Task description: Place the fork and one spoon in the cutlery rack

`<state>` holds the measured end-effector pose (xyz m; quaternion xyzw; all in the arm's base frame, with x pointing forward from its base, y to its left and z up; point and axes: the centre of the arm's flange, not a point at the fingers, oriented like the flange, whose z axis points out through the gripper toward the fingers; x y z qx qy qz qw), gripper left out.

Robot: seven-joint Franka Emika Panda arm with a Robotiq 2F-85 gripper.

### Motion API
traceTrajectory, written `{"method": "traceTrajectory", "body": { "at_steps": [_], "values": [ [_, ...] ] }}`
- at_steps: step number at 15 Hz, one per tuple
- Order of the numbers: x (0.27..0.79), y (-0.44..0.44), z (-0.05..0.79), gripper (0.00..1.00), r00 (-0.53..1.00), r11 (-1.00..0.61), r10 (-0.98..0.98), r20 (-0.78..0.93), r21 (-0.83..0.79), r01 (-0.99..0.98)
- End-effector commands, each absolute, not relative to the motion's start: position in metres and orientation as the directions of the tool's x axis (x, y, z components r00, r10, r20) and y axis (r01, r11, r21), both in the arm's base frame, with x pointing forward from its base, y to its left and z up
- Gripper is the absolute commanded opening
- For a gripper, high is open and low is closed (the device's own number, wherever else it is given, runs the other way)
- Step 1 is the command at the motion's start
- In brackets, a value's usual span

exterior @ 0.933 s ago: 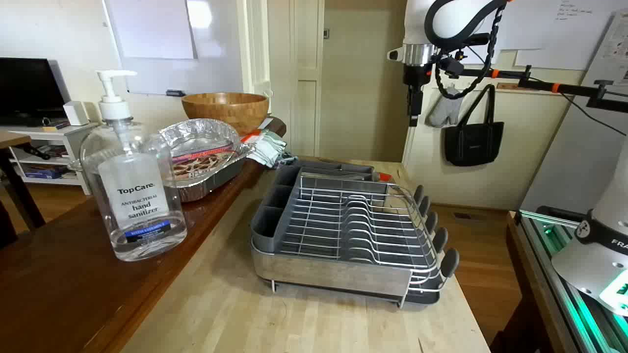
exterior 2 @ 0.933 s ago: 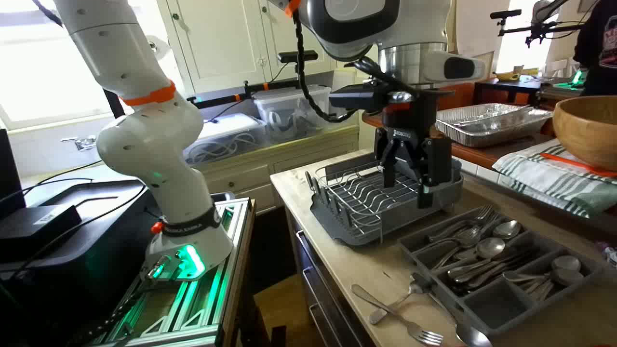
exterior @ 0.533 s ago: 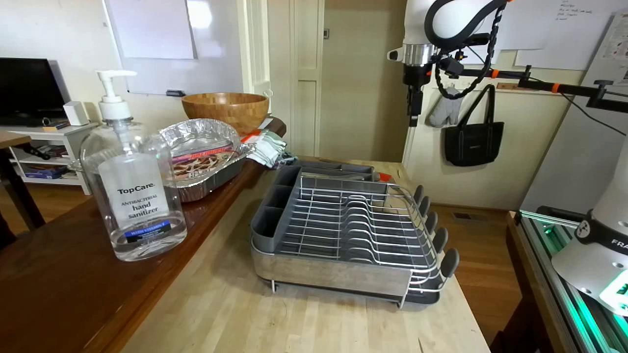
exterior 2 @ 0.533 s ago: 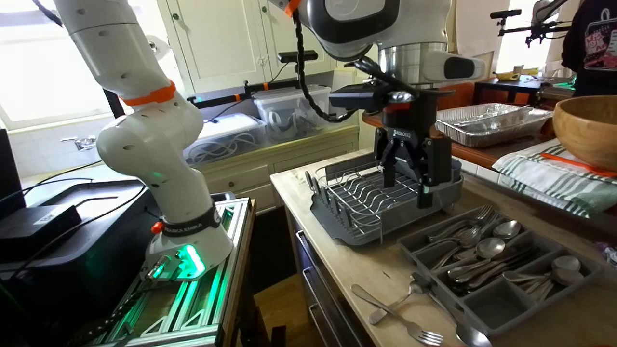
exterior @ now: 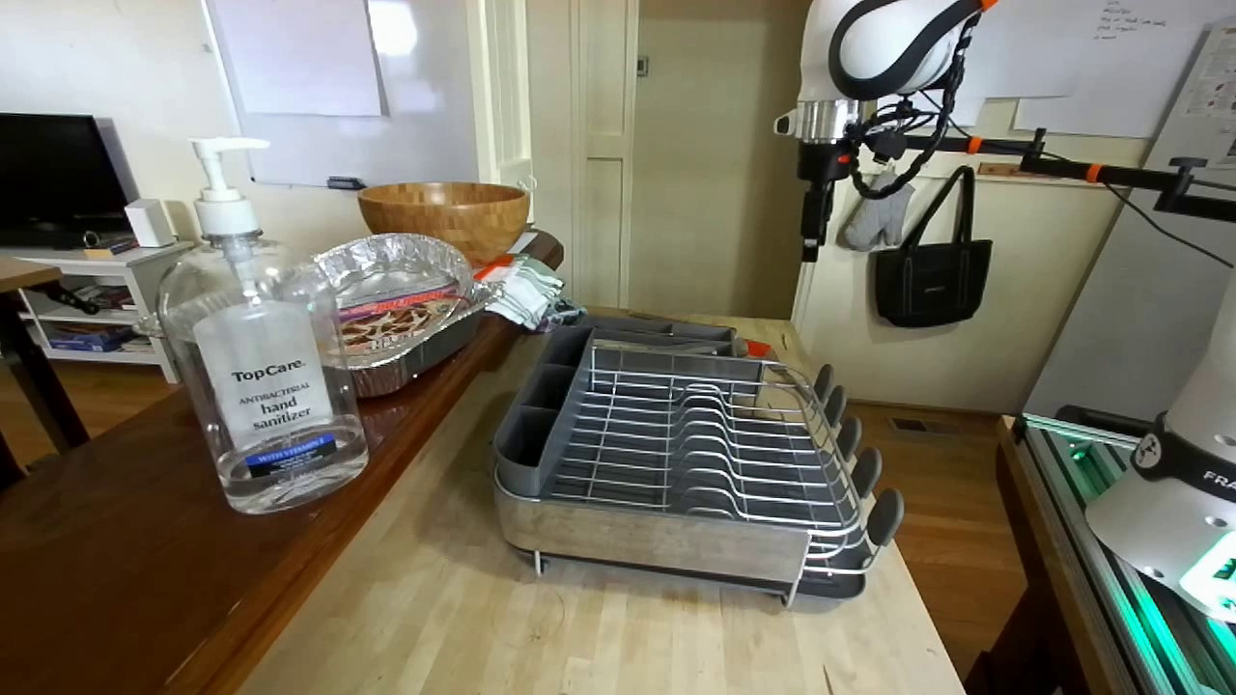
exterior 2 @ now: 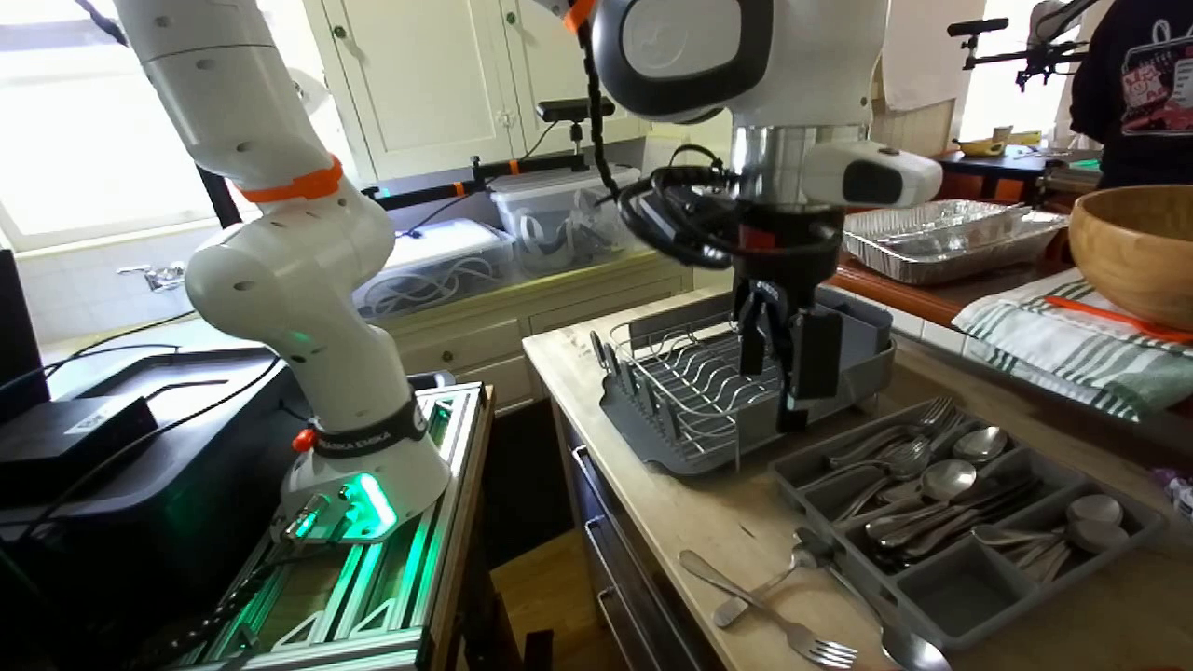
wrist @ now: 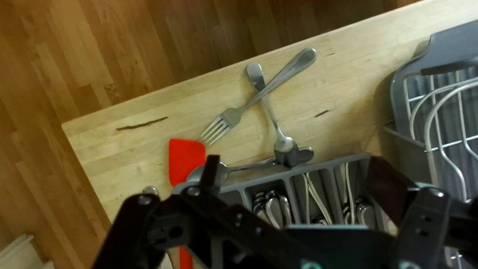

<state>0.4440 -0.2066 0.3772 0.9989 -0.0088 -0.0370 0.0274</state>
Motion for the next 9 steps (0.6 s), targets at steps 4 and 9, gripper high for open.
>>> {"method": "traceTrajectory", "body": {
  "at_steps": [4, 9],
  "values": [
    [0.428, -0.247, 0.299, 1.00, 0.933, -0.935, -0.344, -0.106, -0.056, -0.351],
    [0.425, -0.267, 0.248, 1.00, 0.841, -0.837, -0.526, -0.122, -0.101, -0.538]
  ]
}}
